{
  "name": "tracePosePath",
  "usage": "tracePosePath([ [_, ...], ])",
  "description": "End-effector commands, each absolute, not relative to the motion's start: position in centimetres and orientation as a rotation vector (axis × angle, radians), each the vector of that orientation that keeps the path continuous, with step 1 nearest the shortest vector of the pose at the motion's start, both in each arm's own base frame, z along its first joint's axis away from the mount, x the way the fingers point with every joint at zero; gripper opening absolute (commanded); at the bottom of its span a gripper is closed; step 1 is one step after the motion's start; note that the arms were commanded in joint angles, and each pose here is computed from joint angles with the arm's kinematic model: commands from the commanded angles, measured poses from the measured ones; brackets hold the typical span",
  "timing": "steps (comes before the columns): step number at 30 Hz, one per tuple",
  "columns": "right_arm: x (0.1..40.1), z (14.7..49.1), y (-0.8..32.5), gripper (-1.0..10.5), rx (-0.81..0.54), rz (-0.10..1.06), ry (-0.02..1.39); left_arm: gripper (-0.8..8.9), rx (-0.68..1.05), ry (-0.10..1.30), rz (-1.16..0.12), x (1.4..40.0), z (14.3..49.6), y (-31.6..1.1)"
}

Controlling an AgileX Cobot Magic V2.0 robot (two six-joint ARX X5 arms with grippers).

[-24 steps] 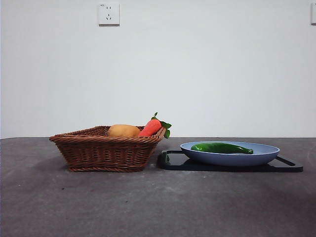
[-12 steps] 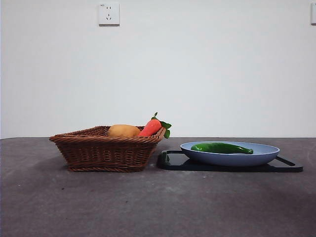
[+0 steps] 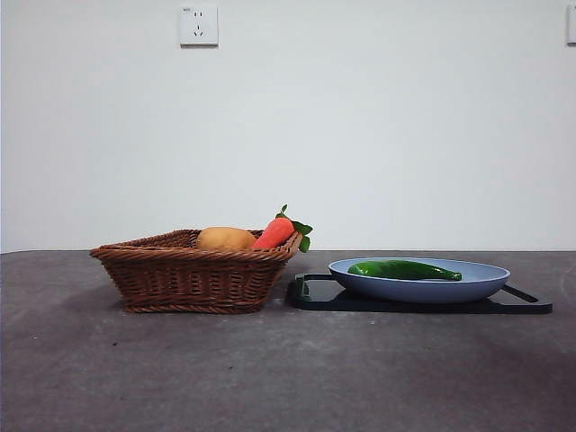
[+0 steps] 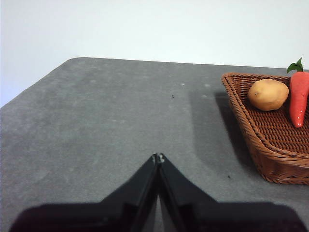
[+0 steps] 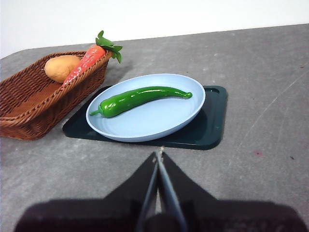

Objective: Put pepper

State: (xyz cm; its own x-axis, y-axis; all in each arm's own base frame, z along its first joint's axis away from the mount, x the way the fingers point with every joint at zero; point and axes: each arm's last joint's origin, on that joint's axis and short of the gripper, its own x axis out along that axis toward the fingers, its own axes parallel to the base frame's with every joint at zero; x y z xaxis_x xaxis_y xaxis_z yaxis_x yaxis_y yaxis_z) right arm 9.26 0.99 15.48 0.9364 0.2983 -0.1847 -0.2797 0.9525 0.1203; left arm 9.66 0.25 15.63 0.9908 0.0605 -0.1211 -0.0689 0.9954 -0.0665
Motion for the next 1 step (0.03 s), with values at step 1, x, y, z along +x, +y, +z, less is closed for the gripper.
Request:
tracePosePath([
  [1, 9.27, 15.25, 0.97, 0.1, 0.104, 0.291, 0.214, 0.08, -0.08, 0.12, 0.068, 9.7, 15.35, 0.29],
])
